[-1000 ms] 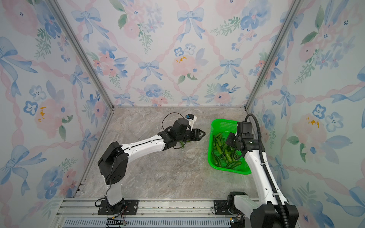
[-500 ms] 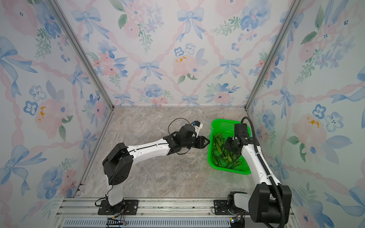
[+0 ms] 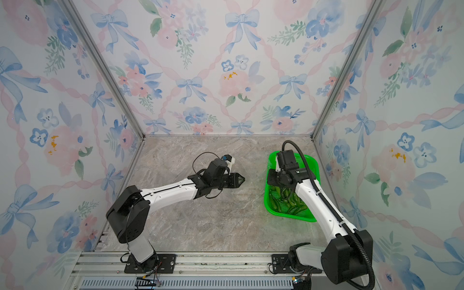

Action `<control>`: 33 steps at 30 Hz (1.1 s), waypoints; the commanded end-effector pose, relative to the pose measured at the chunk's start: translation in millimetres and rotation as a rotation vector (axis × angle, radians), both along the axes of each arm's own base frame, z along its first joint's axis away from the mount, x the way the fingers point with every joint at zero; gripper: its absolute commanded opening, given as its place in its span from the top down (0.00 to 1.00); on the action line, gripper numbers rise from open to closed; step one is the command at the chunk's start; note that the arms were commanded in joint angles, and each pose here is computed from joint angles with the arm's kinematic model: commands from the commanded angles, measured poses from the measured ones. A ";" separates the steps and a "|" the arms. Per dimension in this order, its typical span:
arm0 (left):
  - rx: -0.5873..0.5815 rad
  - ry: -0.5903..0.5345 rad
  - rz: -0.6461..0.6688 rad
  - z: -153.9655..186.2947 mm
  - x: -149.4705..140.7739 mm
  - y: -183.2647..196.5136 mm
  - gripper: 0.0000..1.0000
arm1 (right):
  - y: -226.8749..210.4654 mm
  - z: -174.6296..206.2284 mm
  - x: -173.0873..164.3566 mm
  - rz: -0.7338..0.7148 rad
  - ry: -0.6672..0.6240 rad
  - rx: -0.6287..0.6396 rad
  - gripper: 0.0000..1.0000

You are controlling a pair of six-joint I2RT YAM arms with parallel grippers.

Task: Take small green peppers out of containers
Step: Place the green pepper in the basket, then pick up the green pepper from the packing box.

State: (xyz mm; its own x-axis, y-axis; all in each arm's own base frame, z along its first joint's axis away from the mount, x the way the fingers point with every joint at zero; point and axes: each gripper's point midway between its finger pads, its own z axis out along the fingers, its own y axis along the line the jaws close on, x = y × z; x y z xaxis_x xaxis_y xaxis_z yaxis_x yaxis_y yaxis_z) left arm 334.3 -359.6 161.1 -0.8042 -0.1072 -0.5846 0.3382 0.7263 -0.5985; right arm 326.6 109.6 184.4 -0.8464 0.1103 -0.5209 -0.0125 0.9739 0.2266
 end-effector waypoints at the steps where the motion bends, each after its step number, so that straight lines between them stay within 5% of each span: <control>1: 0.002 -0.031 0.075 9.2 4.6 34.9 0.55 | 33.7 8.5 20.2 0.083 -0.041 -0.001 0.60; 14: -0.013 -0.037 0.247 11.4 3.0 121.0 0.50 | 144.5 -50.5 71.5 0.407 0.086 -0.032 0.62; 33: -0.013 -0.009 0.270 2.1 5.1 133.1 0.47 | 163.6 -130.5 81.8 0.536 0.246 -0.202 0.61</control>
